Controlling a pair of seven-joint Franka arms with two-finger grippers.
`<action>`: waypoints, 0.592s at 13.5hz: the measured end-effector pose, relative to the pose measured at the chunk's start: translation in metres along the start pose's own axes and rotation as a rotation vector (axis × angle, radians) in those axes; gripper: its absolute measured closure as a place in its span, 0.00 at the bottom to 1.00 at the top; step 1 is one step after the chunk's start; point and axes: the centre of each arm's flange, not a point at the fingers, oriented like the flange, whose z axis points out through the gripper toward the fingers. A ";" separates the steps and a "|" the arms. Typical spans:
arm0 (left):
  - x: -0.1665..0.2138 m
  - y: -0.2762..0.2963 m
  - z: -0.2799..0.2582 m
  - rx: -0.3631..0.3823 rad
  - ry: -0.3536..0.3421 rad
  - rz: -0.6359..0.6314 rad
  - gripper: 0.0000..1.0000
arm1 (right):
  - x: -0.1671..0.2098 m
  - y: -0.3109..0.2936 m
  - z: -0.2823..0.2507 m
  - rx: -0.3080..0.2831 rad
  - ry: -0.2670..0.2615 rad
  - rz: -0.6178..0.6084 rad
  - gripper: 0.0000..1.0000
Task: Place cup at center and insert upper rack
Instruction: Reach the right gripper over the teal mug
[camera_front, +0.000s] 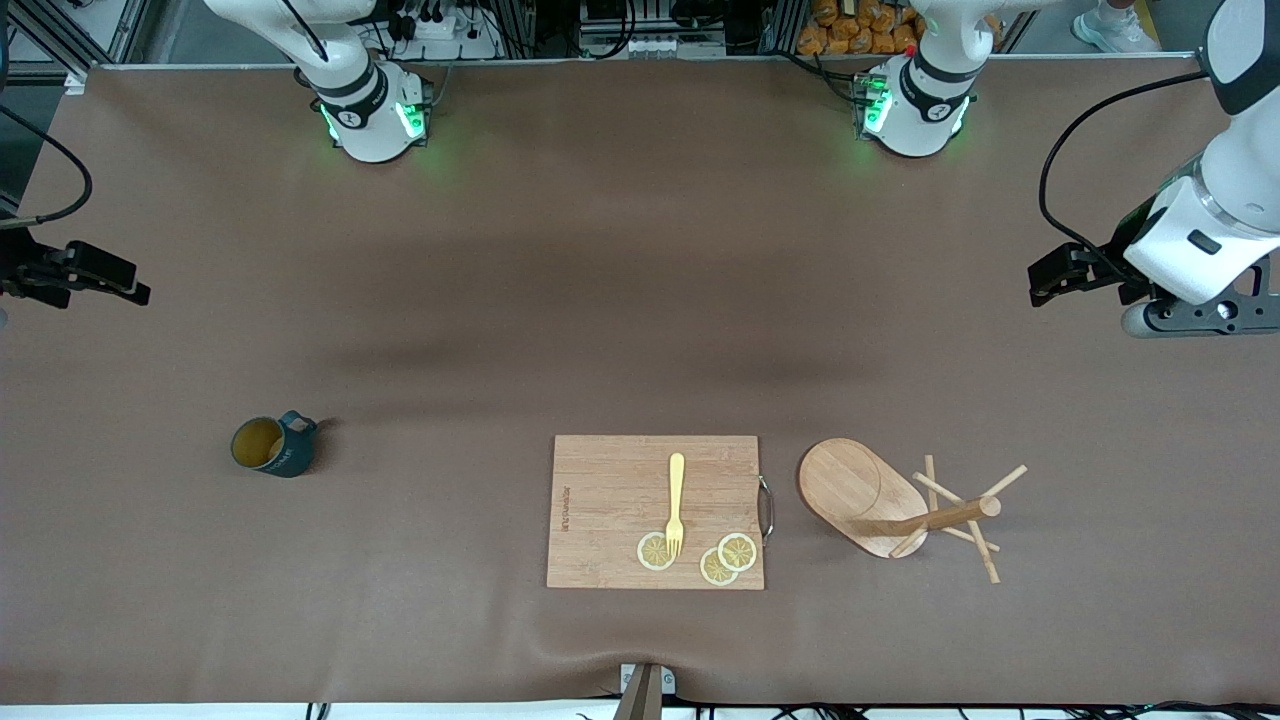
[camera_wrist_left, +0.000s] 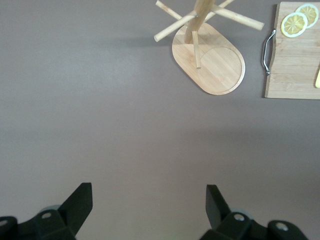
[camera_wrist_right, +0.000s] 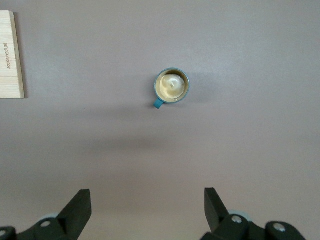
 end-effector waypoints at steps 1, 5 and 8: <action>0.000 0.000 0.000 0.000 0.001 -0.002 0.00 | 0.000 0.000 0.001 0.000 -0.003 0.000 0.00; 0.001 -0.004 0.000 -0.001 0.005 -0.011 0.00 | -0.002 0.000 0.003 -0.007 -0.018 -0.001 0.00; 0.001 -0.004 0.000 -0.001 0.006 -0.011 0.00 | -0.002 -0.001 0.004 -0.011 -0.023 -0.005 0.00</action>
